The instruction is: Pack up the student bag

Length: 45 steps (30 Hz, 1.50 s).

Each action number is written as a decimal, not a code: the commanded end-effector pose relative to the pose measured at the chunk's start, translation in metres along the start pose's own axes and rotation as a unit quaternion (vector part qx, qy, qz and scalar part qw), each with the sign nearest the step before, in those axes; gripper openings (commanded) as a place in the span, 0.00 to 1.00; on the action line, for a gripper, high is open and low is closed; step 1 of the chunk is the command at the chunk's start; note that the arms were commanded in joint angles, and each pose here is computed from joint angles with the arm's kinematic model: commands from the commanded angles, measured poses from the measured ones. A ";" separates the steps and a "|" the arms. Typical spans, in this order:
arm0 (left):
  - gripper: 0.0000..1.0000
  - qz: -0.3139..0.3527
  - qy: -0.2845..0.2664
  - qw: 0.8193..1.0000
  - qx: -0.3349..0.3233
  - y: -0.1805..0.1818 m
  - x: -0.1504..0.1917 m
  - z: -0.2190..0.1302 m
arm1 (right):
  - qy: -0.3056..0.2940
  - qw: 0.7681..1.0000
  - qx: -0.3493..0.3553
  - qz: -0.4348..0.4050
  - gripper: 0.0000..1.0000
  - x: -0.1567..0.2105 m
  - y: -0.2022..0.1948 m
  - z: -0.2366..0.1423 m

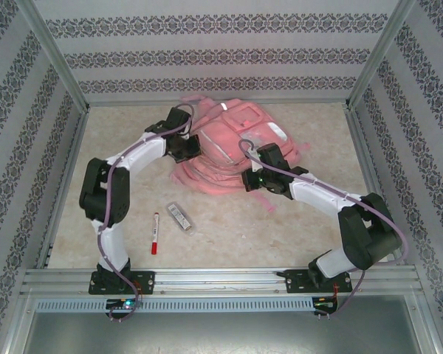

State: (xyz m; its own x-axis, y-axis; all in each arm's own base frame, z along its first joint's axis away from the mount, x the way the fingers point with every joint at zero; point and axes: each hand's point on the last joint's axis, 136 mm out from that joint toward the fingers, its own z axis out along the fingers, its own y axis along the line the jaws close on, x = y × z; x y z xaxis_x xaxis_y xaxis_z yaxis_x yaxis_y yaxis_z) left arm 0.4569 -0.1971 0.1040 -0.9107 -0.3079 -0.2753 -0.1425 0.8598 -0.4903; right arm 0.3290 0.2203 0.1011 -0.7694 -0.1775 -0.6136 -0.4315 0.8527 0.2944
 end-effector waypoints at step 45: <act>0.49 -0.155 -0.064 0.986 0.020 -0.030 0.073 -0.020 | 0.054 0.994 -0.099 -0.010 0.00 0.012 0.083 0.031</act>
State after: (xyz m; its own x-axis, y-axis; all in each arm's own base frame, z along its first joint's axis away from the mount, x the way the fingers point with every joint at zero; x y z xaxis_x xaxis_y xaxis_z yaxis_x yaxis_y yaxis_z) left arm 0.3809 -0.2260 0.0971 -0.7870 -0.5843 -0.1978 -0.4101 0.7351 -0.5399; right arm 0.3071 0.2922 0.0863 -0.8102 -0.2471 -0.5315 -0.4930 0.7777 0.3900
